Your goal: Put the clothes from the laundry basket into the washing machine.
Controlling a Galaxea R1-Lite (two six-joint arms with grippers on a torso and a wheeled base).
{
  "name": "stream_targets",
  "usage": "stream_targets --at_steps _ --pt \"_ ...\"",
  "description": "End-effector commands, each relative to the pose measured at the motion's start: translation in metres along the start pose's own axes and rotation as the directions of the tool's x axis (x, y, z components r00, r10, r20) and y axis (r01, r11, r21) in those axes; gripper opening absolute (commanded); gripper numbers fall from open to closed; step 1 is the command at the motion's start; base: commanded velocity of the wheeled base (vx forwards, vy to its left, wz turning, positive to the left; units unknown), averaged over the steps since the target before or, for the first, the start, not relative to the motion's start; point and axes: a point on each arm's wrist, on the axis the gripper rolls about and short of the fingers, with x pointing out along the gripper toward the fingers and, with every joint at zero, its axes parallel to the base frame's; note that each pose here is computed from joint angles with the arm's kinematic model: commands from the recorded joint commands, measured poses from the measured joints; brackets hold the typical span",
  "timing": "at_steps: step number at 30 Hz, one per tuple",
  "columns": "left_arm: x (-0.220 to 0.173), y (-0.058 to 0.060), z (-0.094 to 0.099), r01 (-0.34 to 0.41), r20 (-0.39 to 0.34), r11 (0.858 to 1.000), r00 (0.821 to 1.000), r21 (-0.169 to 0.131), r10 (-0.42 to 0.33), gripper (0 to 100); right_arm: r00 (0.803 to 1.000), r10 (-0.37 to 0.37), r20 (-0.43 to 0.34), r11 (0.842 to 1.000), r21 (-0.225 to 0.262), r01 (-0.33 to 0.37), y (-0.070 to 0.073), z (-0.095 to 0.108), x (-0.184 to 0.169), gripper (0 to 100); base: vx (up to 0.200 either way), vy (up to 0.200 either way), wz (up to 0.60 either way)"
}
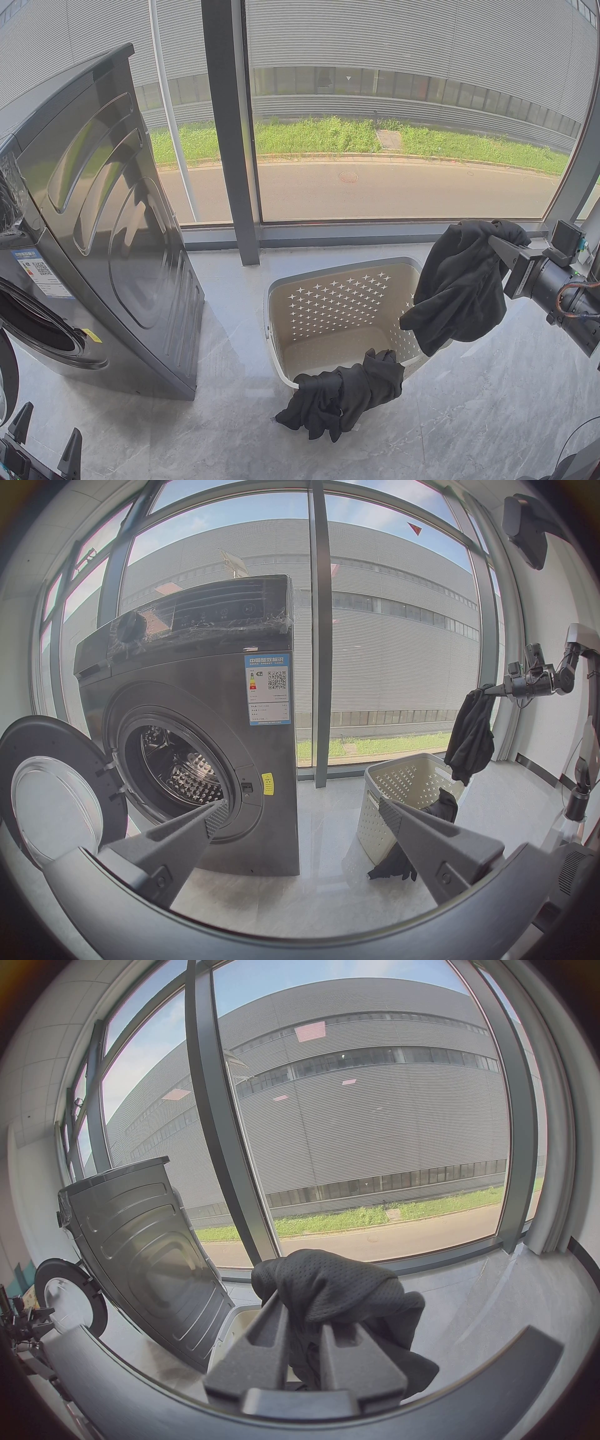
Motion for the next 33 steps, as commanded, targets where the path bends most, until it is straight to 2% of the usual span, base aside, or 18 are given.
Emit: stream_targets --at_steps 1,4,10,33 --pt "0.0 0.0 -0.005 0.0 0.002 1.0 1.0 0.0 0.0 100 1.0 -0.004 0.011 1.0 0.0 0.004 0.002 0.002 0.0 0 0.0 0.0 0.0" --pt "0.0 0.0 -0.005 -0.002 0.002 1.0 1.0 0.0 0.002 100 1.0 0.0 0.012 1.0 0.0 0.0 0.002 0.003 0.0 0 -0.2 0.0 0.0" --pt "0.0 0.0 -0.005 0.0 0.002 1.0 1.0 -0.001 0.0 100 1.0 0.007 -0.003 1.0 0.002 -0.007 0.002 -0.001 0.0 0 0.0 0.0 0.0" --pt "0.0 0.0 -0.005 0.001 0.002 1.0 1.0 -0.004 -0.001 100 0.999 0.025 -0.028 1.0 -0.003 -0.025 0.004 -0.008 -0.003 0 0.0 0.2 0.0"
